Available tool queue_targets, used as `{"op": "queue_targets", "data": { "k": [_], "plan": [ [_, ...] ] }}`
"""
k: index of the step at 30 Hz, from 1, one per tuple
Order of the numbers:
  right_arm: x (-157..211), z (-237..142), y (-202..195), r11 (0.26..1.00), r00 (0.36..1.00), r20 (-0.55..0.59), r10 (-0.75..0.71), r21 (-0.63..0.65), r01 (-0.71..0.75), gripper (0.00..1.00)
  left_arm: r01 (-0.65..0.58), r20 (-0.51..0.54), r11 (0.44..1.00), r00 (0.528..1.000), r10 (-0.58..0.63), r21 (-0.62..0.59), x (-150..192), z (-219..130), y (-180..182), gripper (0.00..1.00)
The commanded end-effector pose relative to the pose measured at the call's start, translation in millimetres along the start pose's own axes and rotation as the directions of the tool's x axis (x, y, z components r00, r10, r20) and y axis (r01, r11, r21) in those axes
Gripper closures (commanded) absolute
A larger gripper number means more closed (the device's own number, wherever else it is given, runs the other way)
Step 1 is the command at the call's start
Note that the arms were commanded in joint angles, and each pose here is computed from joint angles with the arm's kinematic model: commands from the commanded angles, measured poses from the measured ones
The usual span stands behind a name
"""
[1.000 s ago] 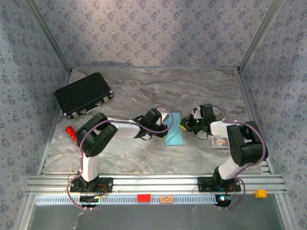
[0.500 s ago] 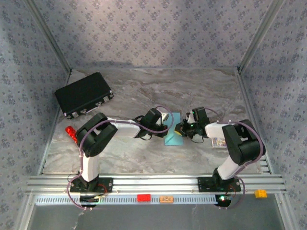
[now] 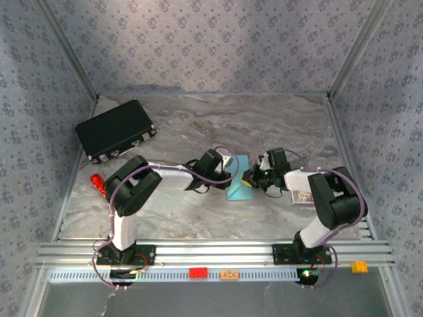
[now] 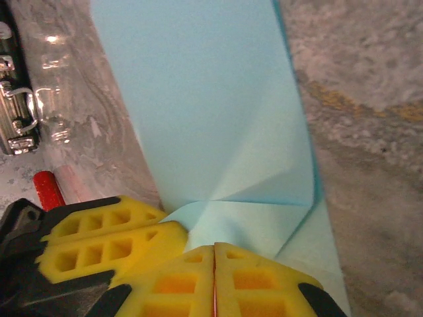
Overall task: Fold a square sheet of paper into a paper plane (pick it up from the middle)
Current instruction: Fold the triangle a second time at the center of the table.
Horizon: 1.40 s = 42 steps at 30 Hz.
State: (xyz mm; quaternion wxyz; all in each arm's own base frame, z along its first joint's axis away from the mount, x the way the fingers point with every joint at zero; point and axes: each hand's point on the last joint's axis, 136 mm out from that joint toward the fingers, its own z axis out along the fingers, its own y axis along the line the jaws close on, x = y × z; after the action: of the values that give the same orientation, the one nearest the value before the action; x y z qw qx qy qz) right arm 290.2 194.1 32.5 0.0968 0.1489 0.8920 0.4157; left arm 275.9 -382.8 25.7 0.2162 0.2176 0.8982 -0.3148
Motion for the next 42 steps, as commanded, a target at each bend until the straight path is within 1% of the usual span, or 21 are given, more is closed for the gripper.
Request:
{"op": "queue_targets", "data": {
  "k": [1,7,9,13,17,20,21,27,29,31,32,34,37,42],
  "plan": [
    [-0.5,-3.8,11.4,1.0,1.0,0.004,-0.012,-0.005,0.012,0.91,-0.003,-0.048,1.0,0.999,0.002,-0.024,11.9,2.1,5.7,1.0],
    [5.7,6.1,12.3,1.0,1.0,-0.023,-0.018,-0.017,0.018,0.91,-0.001,-0.047,1.0,0.999,0.0,-0.024,11.8,2.5,6.0,1.0],
    [6.6,8.9,10.1,1.0,1.0,-0.024,-0.018,-0.004,0.018,0.91,-0.002,-0.046,1.0,0.999,0.001,-0.023,11.6,2.1,5.7,1.0],
    [10.5,9.8,-16.2,0.996,1.0,-0.02,-0.003,0.086,0.004,0.92,-0.003,-0.042,1.0,0.999,0.002,-0.025,10.4,1.0,5.4,1.0],
    [21.2,11.7,-41.1,0.99,0.999,-0.043,0.027,0.138,-0.021,0.93,-0.003,-0.029,1.0,1.0,0.002,-0.022,5.9,-1.3,3.6,1.0],
    [22.3,11.0,-46.5,0.988,0.999,-0.04,0.037,0.148,-0.031,0.93,-0.001,-0.014,1.0,1.0,0.0,-0.018,-0.1,-5.1,0.7,0.99],
    [21.9,11.4,-45.8,0.989,0.998,-0.041,0.037,0.148,-0.03,0.93,0.0,-0.006,1.0,1.0,0.0,-0.014,-3.4,-7.7,-1.4,0.97],
    [19.1,10.6,-43.4,0.988,0.999,-0.031,0.04,0.152,-0.035,0.93,0.002,0.052,1.0,0.999,0.0,-0.024,-27.1,-31.4,-12.4,0.73],
    [19.1,11.0,-42.4,0.988,0.999,-0.03,0.043,0.148,-0.038,0.93,0.009,0.062,0.999,0.998,-0.006,-0.045,-32.8,-40.1,-12.1,0.67],
    [18.7,10.8,-42.2,0.988,0.998,-0.027,0.048,0.148,-0.044,0.93,0.013,0.071,0.999,0.997,-0.009,-0.044,-36.1,-48.0,-15.3,0.65],
    [17.9,10.9,-41.4,0.988,0.998,-0.025,0.05,0.147,-0.046,0.93,0.018,0.075,0.999,0.997,-0.014,-0.045,-37.2,-51.3,-16.6,0.65],
    [17.6,10.9,-41.2,0.988,0.998,-0.023,0.052,0.146,-0.048,0.93,0.023,0.065,1.0,0.998,-0.022,-0.017,-35.6,-54.6,-23.0,0.69],
    [16.9,10.8,-40.1,0.988,0.998,-0.02,0.054,0.143,-0.051,0.93,0.012,0.038,0.998,0.999,-0.014,0.058,-31.3,-55.4,-41.0,0.78],
    [17.3,9.5,-39.3,0.989,0.998,-0.019,0.056,0.141,-0.053,0.93,0.014,-0.081,0.982,0.997,0.001,0.191,-13.9,-43.9,-71.5,0.9]
  ]
}}
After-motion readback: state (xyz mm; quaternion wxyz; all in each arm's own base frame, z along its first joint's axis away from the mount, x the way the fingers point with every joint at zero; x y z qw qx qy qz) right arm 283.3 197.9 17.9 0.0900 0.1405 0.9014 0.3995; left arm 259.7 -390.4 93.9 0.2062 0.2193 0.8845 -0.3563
